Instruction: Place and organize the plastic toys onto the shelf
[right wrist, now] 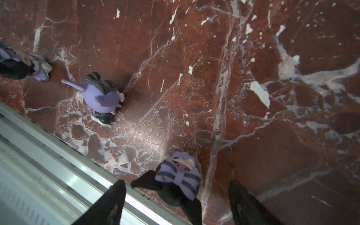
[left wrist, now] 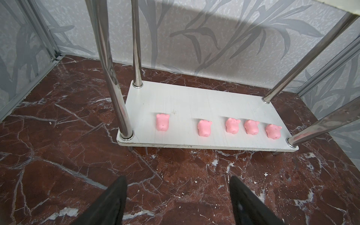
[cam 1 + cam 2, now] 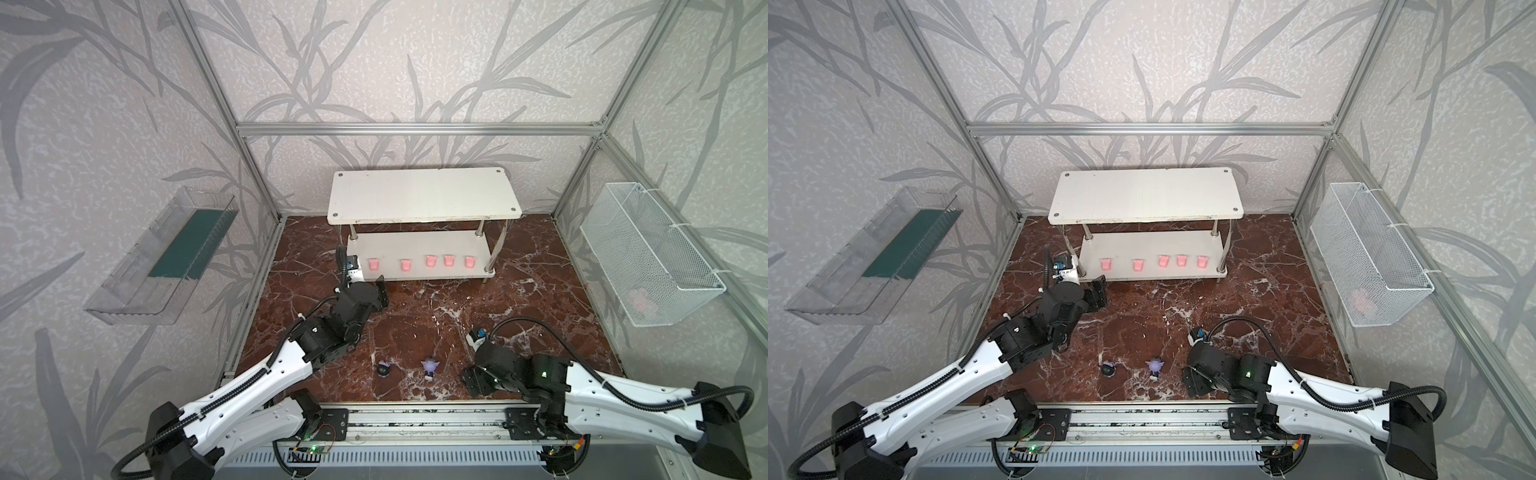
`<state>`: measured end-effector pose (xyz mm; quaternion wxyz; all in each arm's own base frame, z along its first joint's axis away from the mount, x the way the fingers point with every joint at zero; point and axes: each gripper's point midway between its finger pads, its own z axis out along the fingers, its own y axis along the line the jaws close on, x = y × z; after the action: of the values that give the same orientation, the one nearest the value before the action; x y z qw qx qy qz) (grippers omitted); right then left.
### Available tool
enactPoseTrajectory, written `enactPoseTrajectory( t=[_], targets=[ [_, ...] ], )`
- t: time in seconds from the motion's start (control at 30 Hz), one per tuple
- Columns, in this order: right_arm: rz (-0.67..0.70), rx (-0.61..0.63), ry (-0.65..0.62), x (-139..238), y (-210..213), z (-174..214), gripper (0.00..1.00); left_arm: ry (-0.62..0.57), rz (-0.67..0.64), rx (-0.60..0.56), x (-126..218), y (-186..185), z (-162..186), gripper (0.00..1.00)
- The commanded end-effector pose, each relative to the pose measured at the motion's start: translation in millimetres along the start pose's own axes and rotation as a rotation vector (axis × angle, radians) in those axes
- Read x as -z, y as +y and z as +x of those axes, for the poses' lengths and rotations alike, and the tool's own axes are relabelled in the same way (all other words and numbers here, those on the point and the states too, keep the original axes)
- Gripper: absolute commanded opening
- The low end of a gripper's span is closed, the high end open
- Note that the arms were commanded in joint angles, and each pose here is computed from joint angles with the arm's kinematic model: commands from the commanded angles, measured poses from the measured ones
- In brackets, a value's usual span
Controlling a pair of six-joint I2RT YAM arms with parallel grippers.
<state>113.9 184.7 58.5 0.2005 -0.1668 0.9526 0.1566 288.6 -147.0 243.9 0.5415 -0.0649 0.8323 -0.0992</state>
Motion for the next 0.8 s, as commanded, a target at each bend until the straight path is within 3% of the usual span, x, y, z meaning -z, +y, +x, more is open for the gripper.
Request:
enactPoseTrajectory(
  t=[0.0, 0.6, 0.77],
  targets=[
    [0.038, -0.003, -0.004, -7, -6, 1, 0.77, -0.014, -0.021, 0.006, -3, 4, -3, 0.8],
    [0.054, 0.021, 0.04, -22, -2, 5, 0.61, 0.016, -0.023, 0.035, -17, 8, 4, 0.8],
    [0.053, 0.025, 0.039, -22, -2, 5, 0.5, 0.022, -0.023, 0.039, -19, 9, 6, 0.8]
  ],
)
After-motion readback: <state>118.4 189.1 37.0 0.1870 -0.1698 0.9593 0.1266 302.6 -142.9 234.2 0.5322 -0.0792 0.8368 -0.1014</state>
